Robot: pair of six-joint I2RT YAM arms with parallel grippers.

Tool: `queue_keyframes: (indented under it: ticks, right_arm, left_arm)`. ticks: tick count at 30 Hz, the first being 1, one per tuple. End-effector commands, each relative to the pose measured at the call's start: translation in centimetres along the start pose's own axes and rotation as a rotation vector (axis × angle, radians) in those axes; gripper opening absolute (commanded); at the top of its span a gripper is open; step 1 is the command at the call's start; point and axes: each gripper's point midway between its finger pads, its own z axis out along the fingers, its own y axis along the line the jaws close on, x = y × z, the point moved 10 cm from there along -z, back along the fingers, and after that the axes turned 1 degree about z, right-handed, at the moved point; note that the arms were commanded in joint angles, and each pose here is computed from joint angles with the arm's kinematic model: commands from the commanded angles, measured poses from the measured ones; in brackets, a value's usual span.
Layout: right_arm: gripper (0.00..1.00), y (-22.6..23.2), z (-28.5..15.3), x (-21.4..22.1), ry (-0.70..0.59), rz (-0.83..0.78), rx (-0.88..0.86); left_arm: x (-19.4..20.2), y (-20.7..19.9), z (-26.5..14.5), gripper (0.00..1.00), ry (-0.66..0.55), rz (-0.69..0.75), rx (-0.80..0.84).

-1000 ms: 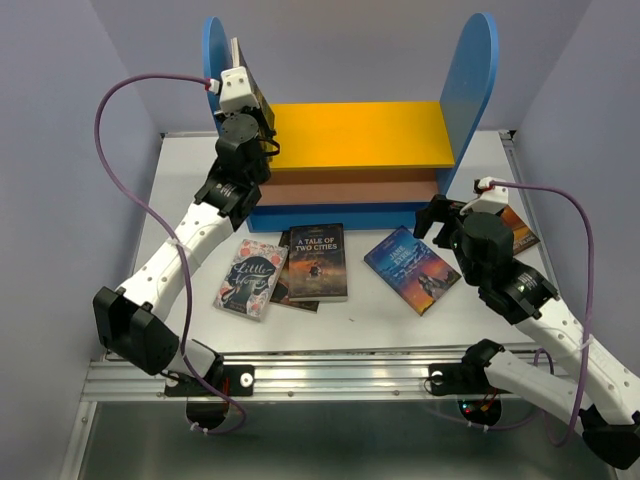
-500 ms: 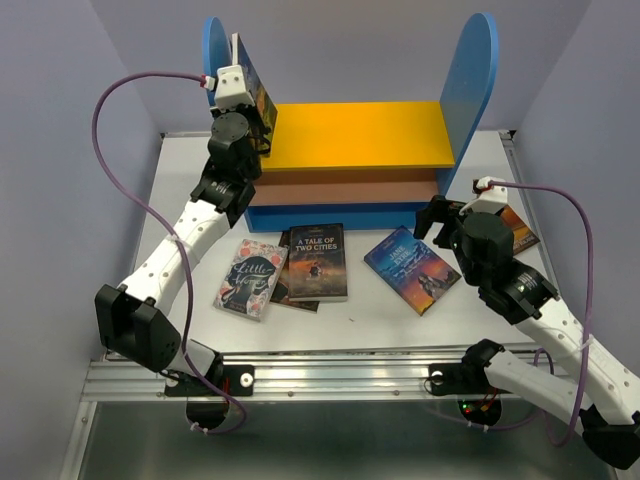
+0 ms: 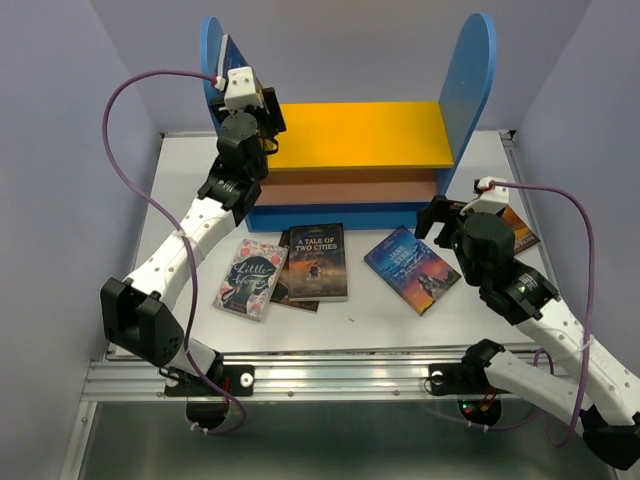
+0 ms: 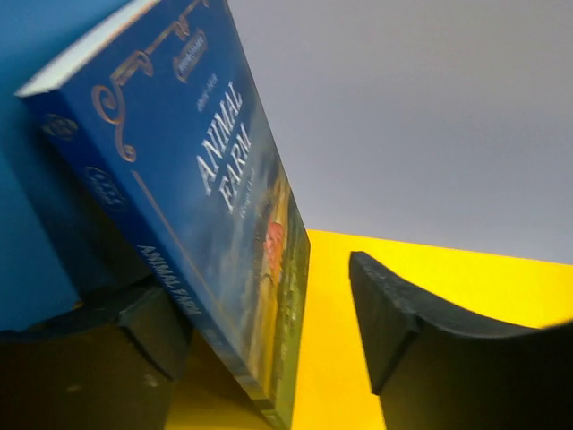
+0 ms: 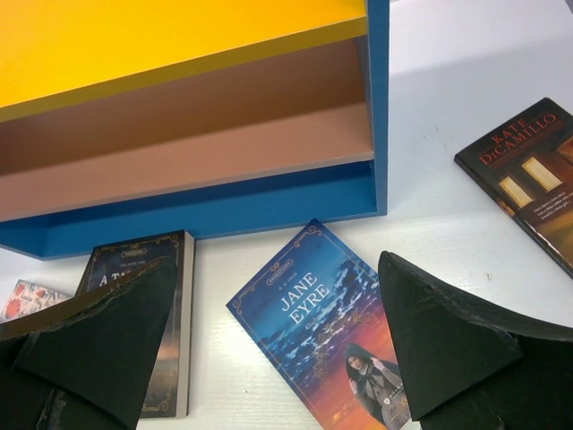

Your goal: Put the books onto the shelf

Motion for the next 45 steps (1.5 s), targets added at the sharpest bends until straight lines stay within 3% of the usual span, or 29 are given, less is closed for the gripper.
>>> queue_keyframes:
  ticks: [1,9,22,30,35,40,45]
  right_arm:
    - [1.00,0.3,0.1,-0.9,-0.043,0.010,-0.003]
    - [1.00,0.7,0.4,-0.6,-0.025,0.006,-0.017]
    - [1.00,1.0,0.7,-0.2,-0.003,0.007,-0.032]
    - [1.00,1.6,1.0,0.5,0.040,0.027,-0.082]
    - [1.00,2.7,1.3,2.3,0.148,0.037,-0.188]
    - [1.00,4.5,3.5,6.2,0.340,0.015,-0.291]
    - [1.00,6.1,5.8,9.0,0.419,0.057,-0.349]
  left_arm:
    - [-1.6,1.4,-1.1,0.81,-0.023,-0.037,-0.052]
    - [-2.2,1.9,-3.2,0.99,0.006,-0.098,-0.005]
    - [-3.9,2.3,-7.5,0.99,0.077,-0.179,0.067]
    - [-4.0,1.6,-12.3,0.99,0.174,-0.189,0.289]
    - [-1.7,2.1,-15.9,0.99,0.304,-0.244,0.418]
    - [5.3,2.3,-18.8,0.99,0.539,-0.379,0.481]
    - [10.6,3.8,-20.3,0.99,0.625,-0.408,0.393]
